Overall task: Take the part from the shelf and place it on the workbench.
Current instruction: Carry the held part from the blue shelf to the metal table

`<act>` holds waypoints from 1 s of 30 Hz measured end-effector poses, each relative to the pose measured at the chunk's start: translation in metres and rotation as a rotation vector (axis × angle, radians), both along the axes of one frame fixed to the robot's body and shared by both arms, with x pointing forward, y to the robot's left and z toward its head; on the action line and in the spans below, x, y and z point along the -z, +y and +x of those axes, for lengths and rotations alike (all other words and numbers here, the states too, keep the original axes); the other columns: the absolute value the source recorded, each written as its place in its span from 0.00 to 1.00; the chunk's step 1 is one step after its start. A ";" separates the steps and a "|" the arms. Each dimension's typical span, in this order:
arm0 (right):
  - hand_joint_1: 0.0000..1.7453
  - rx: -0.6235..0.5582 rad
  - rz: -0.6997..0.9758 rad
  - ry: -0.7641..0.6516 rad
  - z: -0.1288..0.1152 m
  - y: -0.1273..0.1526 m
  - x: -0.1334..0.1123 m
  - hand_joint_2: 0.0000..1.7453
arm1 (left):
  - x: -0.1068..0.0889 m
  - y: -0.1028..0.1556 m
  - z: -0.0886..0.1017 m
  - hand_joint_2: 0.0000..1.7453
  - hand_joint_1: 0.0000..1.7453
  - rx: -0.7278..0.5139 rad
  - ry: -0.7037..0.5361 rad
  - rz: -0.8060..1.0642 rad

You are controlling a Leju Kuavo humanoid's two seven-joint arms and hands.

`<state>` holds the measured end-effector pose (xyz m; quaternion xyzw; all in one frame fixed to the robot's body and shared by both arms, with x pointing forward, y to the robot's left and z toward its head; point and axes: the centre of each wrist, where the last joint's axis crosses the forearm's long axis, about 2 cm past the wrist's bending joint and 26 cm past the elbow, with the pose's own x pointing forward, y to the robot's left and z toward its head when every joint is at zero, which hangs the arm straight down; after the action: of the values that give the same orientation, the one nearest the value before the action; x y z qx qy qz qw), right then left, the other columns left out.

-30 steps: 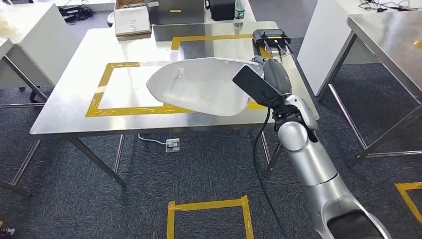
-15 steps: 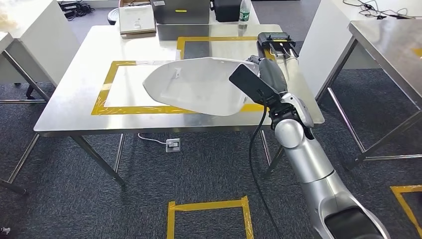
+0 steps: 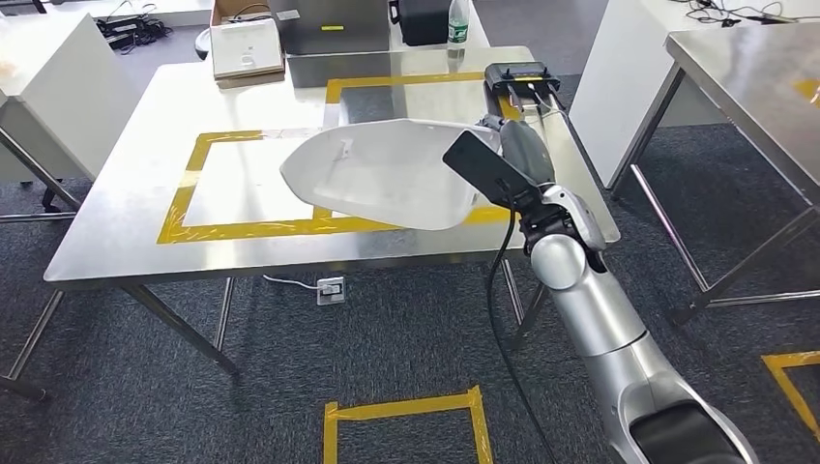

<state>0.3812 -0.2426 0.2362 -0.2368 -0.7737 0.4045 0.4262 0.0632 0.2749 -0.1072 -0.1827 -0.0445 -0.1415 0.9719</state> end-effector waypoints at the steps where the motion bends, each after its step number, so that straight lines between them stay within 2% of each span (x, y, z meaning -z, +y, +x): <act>1: 1.00 -0.001 0.001 -0.002 0.000 0.001 -0.001 1.00 | 0.000 -0.001 0.000 1.00 0.00 0.000 0.001 -0.001; 8: 1.00 0.001 -0.006 -0.010 0.003 0.002 -0.004 1.00 | 0.000 -0.004 -0.001 1.00 0.00 0.010 0.005 -0.004; 14: 1.00 0.006 -0.009 0.014 0.001 0.002 0.004 1.00 | 0.000 -0.005 -0.001 1.00 0.00 0.015 0.009 -0.003; 25: 1.00 0.008 -0.013 0.012 0.003 0.001 0.002 1.00 | -0.001 -0.005 0.003 1.00 0.00 0.020 0.001 -0.002; 30: 1.00 0.011 -0.018 0.032 0.003 0.001 0.007 1.00 | -0.001 -0.002 0.005 1.00 0.00 0.027 0.005 -0.053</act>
<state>0.3842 -0.2419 0.2288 -0.2384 -0.7620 0.4127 0.4384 0.0682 0.2727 -0.1059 -0.2093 -0.0432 -0.1531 0.9648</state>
